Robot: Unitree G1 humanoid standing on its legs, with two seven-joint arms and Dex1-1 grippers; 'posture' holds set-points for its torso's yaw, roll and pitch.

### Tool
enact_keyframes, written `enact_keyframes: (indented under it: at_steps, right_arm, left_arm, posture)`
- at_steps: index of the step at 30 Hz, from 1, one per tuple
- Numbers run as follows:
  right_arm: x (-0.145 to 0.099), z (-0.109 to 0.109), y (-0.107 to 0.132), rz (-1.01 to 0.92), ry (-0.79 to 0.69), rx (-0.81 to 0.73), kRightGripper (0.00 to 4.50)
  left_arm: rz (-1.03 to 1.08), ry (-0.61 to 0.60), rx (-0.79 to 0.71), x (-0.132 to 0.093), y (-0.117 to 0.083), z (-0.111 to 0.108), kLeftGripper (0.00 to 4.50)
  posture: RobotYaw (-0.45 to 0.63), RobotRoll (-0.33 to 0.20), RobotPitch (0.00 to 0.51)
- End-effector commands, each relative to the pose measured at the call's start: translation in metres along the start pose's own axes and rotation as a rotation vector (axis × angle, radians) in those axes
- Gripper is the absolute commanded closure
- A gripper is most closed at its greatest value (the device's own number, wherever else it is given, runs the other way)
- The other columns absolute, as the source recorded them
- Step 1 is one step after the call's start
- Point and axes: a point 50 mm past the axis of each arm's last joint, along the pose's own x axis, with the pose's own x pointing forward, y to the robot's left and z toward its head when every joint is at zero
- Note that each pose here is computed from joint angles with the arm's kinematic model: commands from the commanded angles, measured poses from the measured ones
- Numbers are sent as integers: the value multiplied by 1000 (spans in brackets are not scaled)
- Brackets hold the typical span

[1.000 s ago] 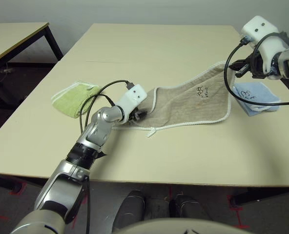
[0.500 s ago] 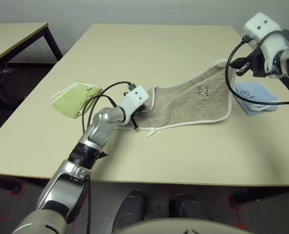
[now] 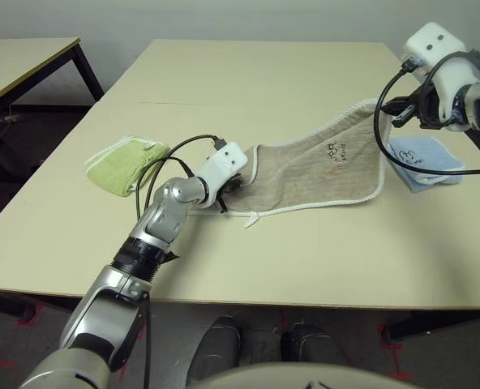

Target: Fold the towel and set it aside.

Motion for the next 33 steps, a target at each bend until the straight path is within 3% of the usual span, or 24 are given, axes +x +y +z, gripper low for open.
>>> enact_keyframes:
  at_steps: [1,5,33]
  right_arm:
    - [-1,-1,1,7,-3,5,4500]
    - [-1,0,1,8,-5,4,4500]
    - [-3,0,3,13,-9,-1,4500]
  left_arm:
    - [-9,3,12,1,-2,2,1275]
    - [2,20,12,3,0,-1,31]
    - [45,36,-49,16,9,-8,31]
  posture:
    - [46,0,41]
    - [46,0,40]
    - [37,0,38]
